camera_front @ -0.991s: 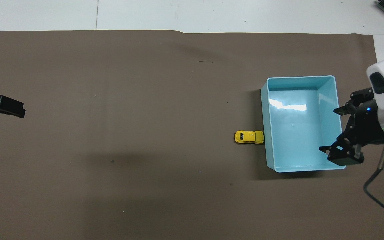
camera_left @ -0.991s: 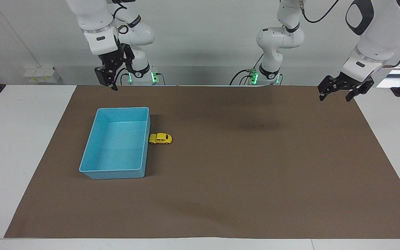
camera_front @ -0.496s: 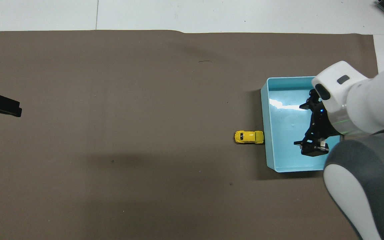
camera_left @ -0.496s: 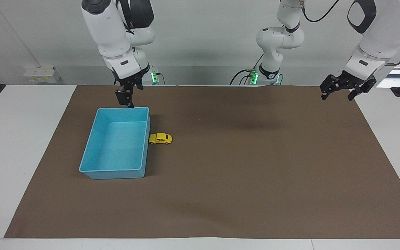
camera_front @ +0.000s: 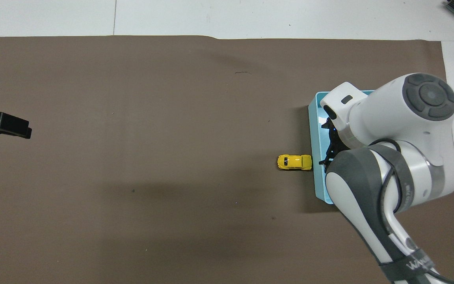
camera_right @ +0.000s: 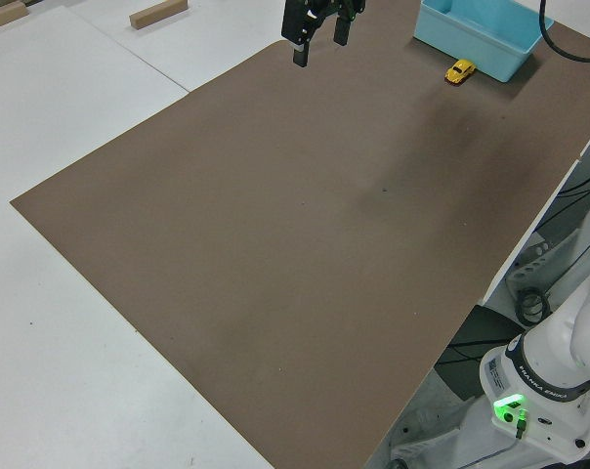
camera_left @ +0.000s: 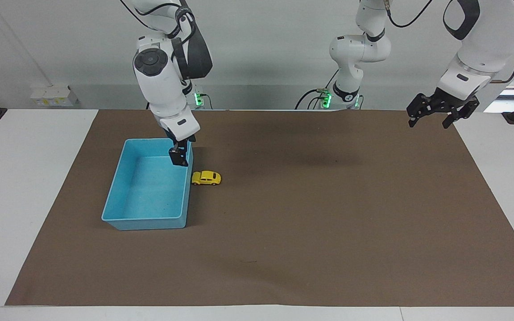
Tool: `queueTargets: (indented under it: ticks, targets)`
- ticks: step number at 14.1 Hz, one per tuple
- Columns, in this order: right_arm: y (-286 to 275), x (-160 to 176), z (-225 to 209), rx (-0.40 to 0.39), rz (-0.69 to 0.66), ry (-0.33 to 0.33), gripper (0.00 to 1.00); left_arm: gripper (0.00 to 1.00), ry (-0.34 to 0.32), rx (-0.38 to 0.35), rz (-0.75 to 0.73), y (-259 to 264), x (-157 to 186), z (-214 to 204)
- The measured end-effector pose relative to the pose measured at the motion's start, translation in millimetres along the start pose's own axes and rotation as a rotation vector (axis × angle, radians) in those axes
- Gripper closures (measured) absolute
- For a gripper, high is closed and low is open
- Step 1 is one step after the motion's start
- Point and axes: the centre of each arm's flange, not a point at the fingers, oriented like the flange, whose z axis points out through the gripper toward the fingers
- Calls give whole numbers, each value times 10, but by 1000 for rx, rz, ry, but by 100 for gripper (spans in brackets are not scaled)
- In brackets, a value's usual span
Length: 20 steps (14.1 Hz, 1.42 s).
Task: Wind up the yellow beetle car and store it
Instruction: 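Reach the right gripper over the bin edge down to the car, then close the right gripper on the yellow car beside the bin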
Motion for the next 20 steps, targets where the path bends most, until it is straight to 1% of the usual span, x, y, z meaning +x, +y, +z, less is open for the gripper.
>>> queueTargets:
  ticks: [3,7,9,13,16,20]
  targets:
    - [-38,4,182,5,-6,-4,0,0,3,-2,1,8,-35,-67]
    - [-145,256,555,-6,-59,-5,0,0,7,-2,-12,-60,-67,-101]
    - [-158,263,702,-2,-62,-9,0,0,7,-3,-12,-61,-69,-102]
    - [-190,260,990,-33,-73,-8,0,0,7,-3,-12,-61,-69,-102]
    - [-237,273,1091,-30,-80,-10,0,0,6,-3,-12,-61,-69,-102]
    - [-367,318,1402,-71,-100,7,0,0,6,-3,-12,-61,-69,-102]
